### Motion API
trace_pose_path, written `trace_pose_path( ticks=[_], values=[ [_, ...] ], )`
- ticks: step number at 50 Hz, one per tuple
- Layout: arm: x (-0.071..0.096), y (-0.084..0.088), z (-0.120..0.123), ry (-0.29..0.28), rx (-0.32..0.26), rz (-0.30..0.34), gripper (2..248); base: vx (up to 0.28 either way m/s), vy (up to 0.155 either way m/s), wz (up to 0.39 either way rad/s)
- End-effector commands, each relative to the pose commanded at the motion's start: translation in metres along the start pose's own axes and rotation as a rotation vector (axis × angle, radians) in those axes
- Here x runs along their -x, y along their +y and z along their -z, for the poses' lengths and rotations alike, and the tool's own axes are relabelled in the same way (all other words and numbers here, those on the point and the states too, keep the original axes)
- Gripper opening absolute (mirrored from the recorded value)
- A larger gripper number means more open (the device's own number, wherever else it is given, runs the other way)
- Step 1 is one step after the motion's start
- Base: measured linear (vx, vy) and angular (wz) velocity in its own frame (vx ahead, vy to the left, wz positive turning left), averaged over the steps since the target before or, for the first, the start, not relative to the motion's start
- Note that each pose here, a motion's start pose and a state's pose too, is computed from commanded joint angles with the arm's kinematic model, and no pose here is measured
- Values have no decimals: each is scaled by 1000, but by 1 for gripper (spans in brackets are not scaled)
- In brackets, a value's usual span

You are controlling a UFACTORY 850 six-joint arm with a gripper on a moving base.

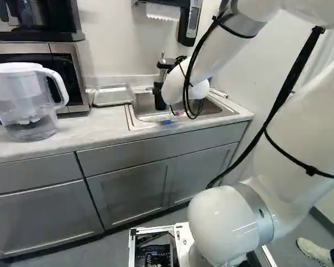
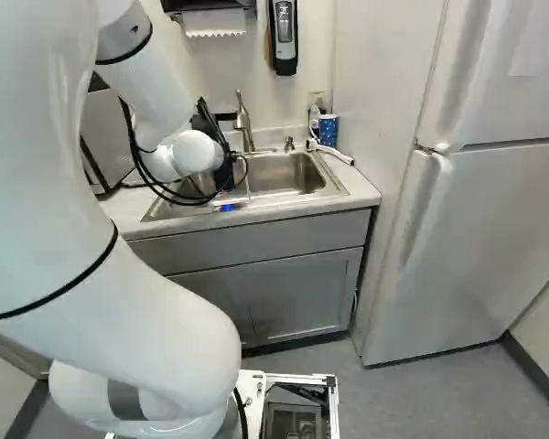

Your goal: Rinse the cup and place it in the tray

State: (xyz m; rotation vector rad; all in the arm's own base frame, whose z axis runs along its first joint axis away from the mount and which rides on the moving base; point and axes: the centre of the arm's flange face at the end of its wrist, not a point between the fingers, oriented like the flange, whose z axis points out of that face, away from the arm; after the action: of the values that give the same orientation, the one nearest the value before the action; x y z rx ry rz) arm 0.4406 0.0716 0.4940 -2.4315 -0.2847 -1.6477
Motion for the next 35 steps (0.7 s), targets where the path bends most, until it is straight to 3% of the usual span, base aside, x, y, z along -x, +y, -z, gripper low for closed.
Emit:
trace_pose_path(
  ticks=[35],
  values=[
    [-31, -12, 13, 73, -21, 18, 121, 0, 0, 0]
  ],
)
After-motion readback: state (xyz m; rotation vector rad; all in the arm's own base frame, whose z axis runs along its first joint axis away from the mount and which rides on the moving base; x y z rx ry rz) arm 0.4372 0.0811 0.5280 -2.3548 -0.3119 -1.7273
